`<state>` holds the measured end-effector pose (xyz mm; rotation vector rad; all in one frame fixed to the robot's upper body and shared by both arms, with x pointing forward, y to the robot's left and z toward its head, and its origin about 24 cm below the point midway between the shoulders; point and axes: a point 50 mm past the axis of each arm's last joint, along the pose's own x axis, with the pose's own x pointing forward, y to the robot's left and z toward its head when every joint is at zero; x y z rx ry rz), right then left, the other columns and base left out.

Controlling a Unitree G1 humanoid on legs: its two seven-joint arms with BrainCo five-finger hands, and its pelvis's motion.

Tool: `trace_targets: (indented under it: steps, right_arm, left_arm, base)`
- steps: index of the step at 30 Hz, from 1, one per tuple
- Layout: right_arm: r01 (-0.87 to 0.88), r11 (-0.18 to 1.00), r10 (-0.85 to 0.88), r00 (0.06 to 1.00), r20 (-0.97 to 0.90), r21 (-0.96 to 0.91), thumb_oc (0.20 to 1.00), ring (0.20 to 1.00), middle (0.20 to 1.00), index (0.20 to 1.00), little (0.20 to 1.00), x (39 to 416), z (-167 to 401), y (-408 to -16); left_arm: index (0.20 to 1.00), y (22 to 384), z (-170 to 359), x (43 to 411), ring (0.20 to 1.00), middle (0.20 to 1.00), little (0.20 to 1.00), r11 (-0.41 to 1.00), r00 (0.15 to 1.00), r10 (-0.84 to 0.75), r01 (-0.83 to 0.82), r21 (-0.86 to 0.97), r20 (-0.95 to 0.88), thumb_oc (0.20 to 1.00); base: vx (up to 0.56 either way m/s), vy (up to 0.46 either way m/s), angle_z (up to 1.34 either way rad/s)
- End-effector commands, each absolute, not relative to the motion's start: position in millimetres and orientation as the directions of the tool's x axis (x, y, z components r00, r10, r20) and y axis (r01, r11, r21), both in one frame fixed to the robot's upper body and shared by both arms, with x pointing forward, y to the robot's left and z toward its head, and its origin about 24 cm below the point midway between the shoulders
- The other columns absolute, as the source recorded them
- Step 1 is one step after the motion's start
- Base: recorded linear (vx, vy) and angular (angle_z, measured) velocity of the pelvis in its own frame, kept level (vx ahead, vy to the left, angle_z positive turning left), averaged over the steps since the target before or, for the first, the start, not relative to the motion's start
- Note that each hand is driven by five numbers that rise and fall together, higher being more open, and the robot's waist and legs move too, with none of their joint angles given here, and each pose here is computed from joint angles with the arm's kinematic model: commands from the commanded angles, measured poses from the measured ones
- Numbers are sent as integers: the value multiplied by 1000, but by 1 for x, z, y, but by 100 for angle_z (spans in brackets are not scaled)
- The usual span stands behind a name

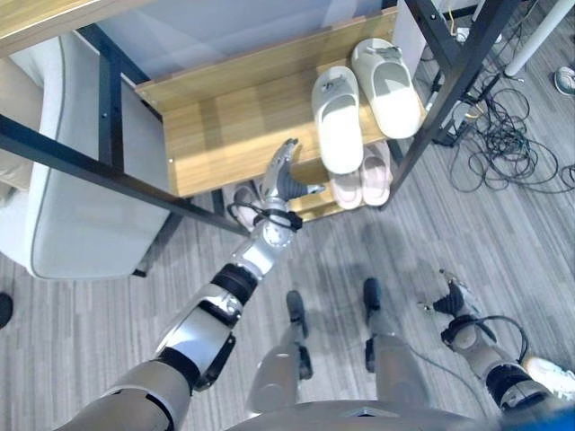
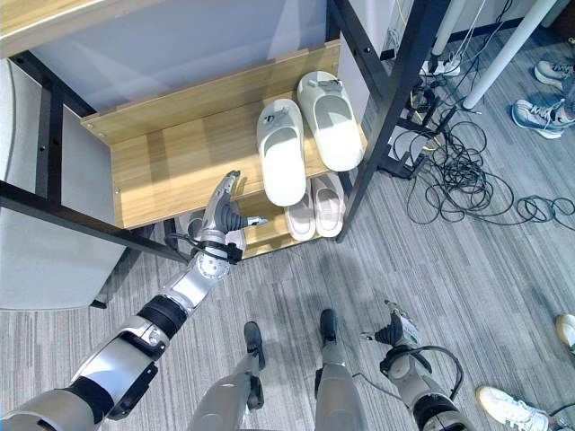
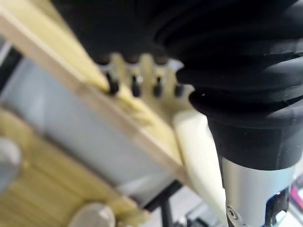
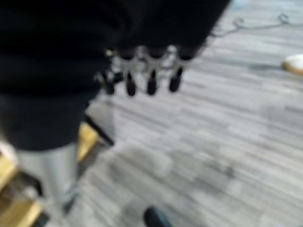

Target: Arrange the slippers neatly on the shoe rack.

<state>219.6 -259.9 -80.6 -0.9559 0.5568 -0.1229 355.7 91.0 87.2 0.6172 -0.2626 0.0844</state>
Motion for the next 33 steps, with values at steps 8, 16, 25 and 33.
trace_targets:
  steps: [8, 16, 25, 33]
  right_arm:
    - [-88, 585, -349, 870, -348, -806, 1000, 1000, 1000, 1000, 1000, 234, -71, -259]
    - [-72, 563, -366, 871, -327, -823, 1000, 1000, 1000, 1000, 1000, 237, -68, -264]
    - [-65, 492, -380, 881, -281, -868, 1000, 1000, 1000, 1000, 1000, 242, -62, -271]
    - [-40, 382, -364, 912, -190, -923, 1000, 1000, 1000, 1000, 1000, 258, -46, -275]
  left_arm:
    - [1000, 57, 104, 363, 1000, 1000, 1000, 845, 953, -81, -90, 527, 292, 1000]
    - [1000, 50, 110, 362, 1000, 1000, 1000, 830, 937, -102, -104, 548, 333, 1000]
    - [1000, 40, 122, 364, 1000, 1000, 1000, 799, 912, -125, -140, 584, 390, 1000]
    - [1000, 36, 131, 369, 1000, 1000, 1000, 754, 892, -117, -206, 624, 436, 1000]
  base:
    - [0, 0, 0]
    - [0, 0, 0]
    - [0, 0, 0]
    - [1, 0, 0]
